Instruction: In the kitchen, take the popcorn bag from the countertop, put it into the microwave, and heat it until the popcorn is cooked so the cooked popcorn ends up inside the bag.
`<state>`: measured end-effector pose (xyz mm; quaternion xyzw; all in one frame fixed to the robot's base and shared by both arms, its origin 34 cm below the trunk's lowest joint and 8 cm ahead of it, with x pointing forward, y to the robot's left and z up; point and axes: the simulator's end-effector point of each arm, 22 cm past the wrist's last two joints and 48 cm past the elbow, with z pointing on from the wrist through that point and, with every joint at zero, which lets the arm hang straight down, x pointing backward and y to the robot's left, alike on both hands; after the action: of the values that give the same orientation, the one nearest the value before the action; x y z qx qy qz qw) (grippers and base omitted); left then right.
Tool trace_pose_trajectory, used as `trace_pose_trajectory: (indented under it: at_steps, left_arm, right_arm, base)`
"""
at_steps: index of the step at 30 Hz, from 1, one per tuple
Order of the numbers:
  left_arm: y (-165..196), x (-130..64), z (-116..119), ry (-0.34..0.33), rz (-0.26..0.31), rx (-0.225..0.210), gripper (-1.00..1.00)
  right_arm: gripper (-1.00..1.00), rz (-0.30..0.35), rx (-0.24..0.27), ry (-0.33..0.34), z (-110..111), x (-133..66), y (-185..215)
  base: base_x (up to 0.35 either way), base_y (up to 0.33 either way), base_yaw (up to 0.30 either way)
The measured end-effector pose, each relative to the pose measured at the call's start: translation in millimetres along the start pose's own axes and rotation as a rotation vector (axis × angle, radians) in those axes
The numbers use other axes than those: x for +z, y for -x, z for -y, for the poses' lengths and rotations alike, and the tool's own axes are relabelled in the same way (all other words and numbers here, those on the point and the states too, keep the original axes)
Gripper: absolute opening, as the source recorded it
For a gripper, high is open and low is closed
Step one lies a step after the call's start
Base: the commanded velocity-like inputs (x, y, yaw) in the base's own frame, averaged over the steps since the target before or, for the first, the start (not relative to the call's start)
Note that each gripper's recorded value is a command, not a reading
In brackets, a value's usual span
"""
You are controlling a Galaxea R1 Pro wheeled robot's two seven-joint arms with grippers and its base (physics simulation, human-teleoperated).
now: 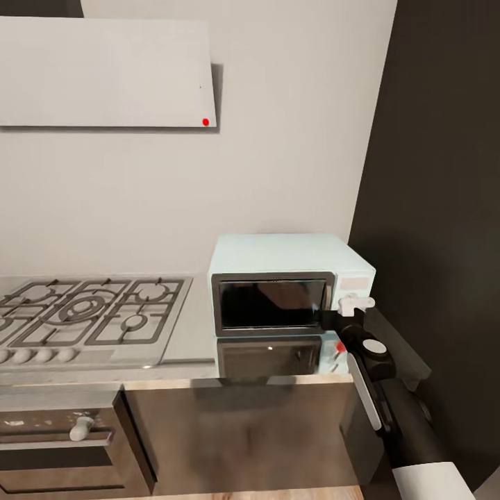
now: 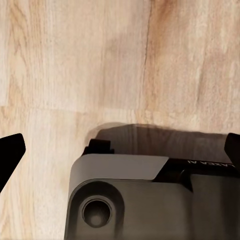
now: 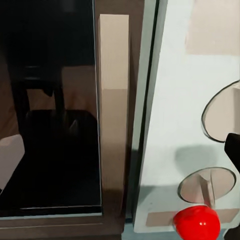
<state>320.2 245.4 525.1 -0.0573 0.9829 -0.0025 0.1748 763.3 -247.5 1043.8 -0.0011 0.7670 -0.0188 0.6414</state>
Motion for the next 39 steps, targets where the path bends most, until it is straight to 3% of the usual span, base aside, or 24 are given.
trace_pose_trajectory:
  at_steps: [16,19,24,25,31,39]
  left_arm:
    - [0.0,0.0,-0.2,0.0,0.0,0.0,1.0]
    - [0.0,-0.1,0.1,0.0,0.001,0.001,1.0]
    - [0.0,0.0,0.2,0.0,0.0,0.001,1.0]
    - [0.0,0.0,0.2,0.0,0.001,0.001,1.0]
    - [0.0,0.0,-0.2,0.0,0.0,0.001,1.0]
    - [0.0,0.0,-0.2,0.0,0.0,0.001,1.0]
  right_arm:
    - [1.0,0.0,0.0,0.002,-0.3,-0.1,-0.2]
    - [1.0,0.006,0.007,0.005,-1.5,-10.3,-1.8]
    - [1.0,0.008,0.003,0.003,-0.8,-11.5,-2.5]
    - [-1.0,0.009,0.003,0.004,-0.9,-11.4,-2.6]
    - [-1.0,0.007,0.018,0.024,-6.5,-10.4,-3.0]
    - [-1.0,0.008,-0.004,-0.001,0.3,-11.5,-2.2]
  base:
    - [0.052,0.0,0.0]
    - [0.119,0.0,0.0]
    - [0.011,0.0,0.0]
    - [0.002,0.0,0.0]
    - [0.0,0.0,0.0]
    - [0.0,0.0,0.0]
